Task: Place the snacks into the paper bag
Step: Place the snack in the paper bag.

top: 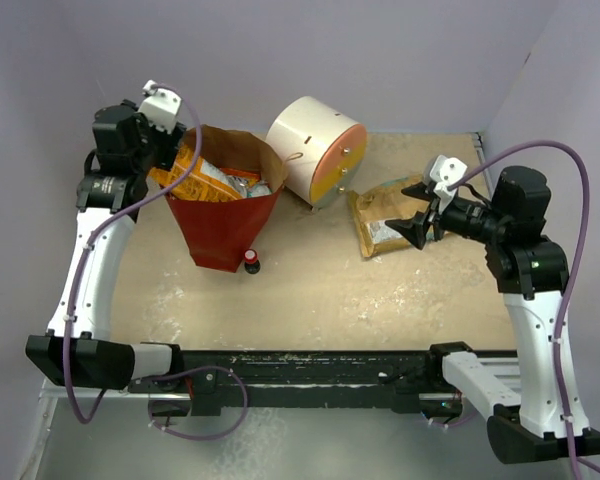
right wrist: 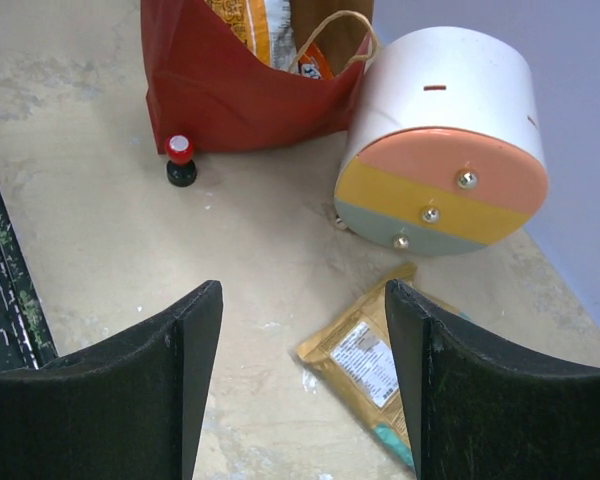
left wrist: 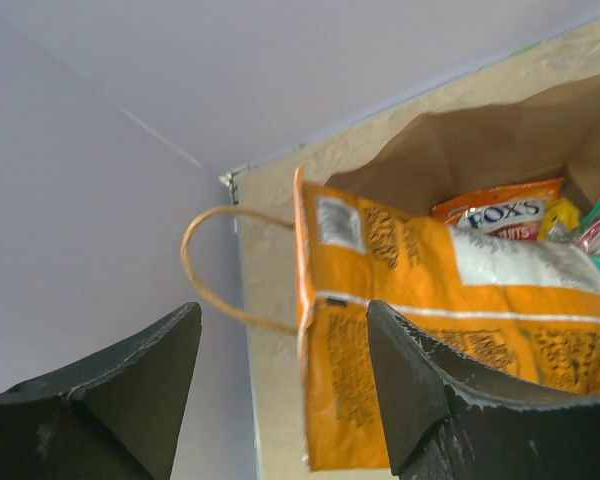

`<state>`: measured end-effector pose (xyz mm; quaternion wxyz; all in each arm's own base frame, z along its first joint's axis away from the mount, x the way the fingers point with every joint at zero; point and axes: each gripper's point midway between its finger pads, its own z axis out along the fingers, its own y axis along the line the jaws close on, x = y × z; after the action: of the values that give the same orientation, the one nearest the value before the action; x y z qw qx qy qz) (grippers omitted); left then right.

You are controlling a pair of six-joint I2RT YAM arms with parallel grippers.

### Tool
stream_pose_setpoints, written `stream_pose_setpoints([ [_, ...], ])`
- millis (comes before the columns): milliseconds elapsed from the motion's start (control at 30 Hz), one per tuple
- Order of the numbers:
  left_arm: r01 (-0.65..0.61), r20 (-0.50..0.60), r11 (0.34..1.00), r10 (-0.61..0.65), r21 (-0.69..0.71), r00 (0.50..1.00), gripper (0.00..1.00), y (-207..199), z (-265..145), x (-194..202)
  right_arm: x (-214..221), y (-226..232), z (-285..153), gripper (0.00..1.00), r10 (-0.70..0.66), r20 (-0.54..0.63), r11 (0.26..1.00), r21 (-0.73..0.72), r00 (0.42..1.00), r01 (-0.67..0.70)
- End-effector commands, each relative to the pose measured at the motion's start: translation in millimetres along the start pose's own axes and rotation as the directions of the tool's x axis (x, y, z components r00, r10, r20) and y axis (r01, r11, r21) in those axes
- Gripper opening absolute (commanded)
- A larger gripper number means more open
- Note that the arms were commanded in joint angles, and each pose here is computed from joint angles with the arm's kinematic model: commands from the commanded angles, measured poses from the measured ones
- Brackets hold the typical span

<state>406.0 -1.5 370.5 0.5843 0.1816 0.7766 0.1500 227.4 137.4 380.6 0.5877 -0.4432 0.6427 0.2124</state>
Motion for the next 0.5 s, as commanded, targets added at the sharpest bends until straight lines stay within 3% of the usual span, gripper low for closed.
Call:
stream_pose_setpoints([
  [0, 0.071, -0.023, 0.995, -0.070, 0.067, 0.997, 0.72, 8.5, -3.0, 8.3, -0.9, -0.1, 4.4, 0.69, -0.007, 0.021, 1.000, -0.023, 1.000, 0.008],
  [233, 0.181, -0.112, 0.964, -0.161, 0.195, 0.980, 0.66, -7.6, 9.6, 35.7, 2.3, -1.0, 7.1, 0.69, -0.002, 0.015, 1.000, -0.030, 1.000, 0.002],
  [467, 0.230, -0.141, 0.932, -0.198, 0.279, 0.970, 0.46, -30.2, 12.5, 46.5, 5.3, -1.6, 8.8, 0.69, 0.000, 0.012, 0.999, -0.033, 1.000, 0.000],
])
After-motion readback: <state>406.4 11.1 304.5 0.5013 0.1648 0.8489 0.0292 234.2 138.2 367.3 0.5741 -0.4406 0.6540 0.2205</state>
